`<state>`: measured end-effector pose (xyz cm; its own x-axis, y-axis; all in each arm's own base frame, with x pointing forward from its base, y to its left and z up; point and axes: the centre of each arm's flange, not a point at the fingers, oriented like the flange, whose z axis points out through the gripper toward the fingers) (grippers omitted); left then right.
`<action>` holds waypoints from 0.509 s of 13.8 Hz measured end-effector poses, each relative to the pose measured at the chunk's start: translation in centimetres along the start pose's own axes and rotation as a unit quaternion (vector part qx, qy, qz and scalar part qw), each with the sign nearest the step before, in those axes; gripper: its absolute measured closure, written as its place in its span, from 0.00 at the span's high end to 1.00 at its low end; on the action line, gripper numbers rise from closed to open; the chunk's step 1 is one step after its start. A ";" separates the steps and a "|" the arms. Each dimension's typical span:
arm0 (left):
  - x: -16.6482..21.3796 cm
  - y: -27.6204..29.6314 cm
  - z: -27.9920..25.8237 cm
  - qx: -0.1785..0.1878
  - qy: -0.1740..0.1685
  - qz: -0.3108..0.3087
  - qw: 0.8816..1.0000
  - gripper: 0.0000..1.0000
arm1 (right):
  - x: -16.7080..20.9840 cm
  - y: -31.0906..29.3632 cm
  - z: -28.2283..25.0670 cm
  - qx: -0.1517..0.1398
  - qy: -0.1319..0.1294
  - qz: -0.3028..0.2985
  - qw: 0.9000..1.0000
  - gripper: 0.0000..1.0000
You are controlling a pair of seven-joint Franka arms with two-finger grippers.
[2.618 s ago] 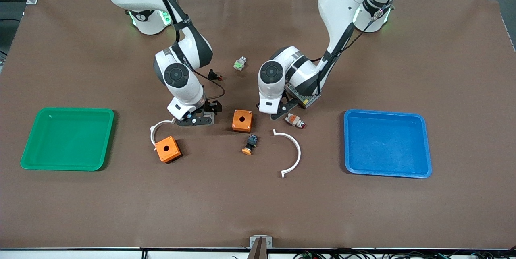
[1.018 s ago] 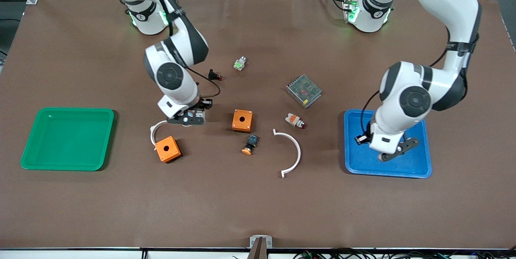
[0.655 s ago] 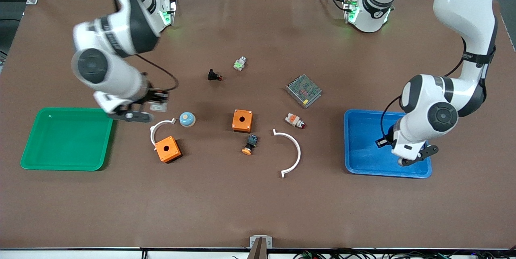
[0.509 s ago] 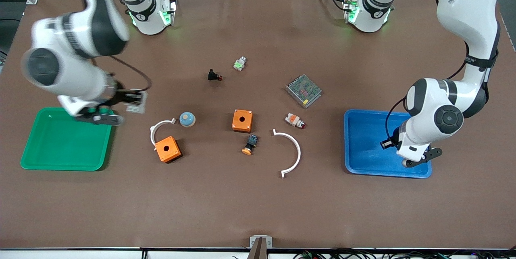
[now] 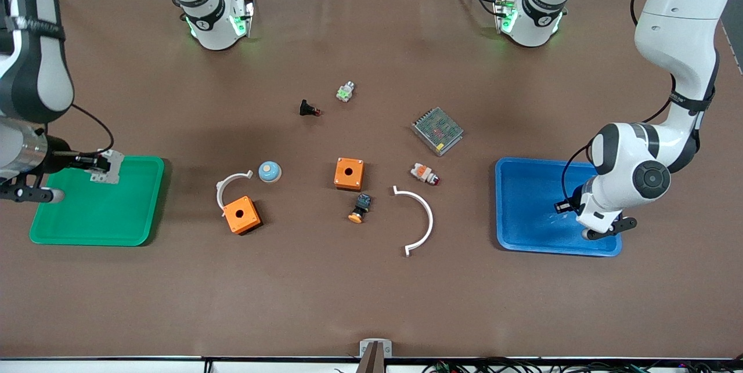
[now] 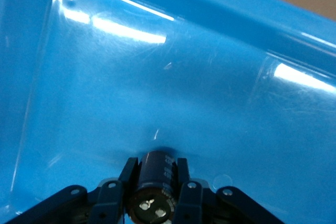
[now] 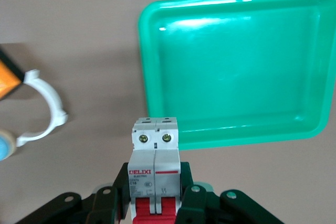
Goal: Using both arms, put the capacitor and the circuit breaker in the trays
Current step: 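Release the capacitor with the left gripper while the right gripper carries the breaker, then set the breaker in the green tray while the left gripper rises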
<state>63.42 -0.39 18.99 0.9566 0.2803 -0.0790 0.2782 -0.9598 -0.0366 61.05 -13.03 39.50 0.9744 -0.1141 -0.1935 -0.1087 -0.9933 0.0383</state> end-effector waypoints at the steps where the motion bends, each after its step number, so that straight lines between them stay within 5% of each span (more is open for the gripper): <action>1: -0.1 0.1 0.3 0.000 -0.002 0.001 1.000 0.35 | 1.1 1.4 1.6 -0.002 -0.008 -0.002 1.000 0.40; 4: 0.1 0.4 0.1 -0.002 0.001 0.002 1.000 0.46 | 4.1 5.1 5.8 0.002 -0.021 -0.001 1.000 0.40; 7: 0.6 0.8 -1.4 -0.007 0.014 0.004 1.000 0.75 | 6.5 7.7 9.9 0.004 -0.008 -0.015 1.000 0.40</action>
<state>64.37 -0.97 20.32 0.9607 0.2730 -0.0504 0.2722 -0.9620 -0.0228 64.61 -21.62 28.84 0.9741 -0.0842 -0.2099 -0.0807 -0.9964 0.0252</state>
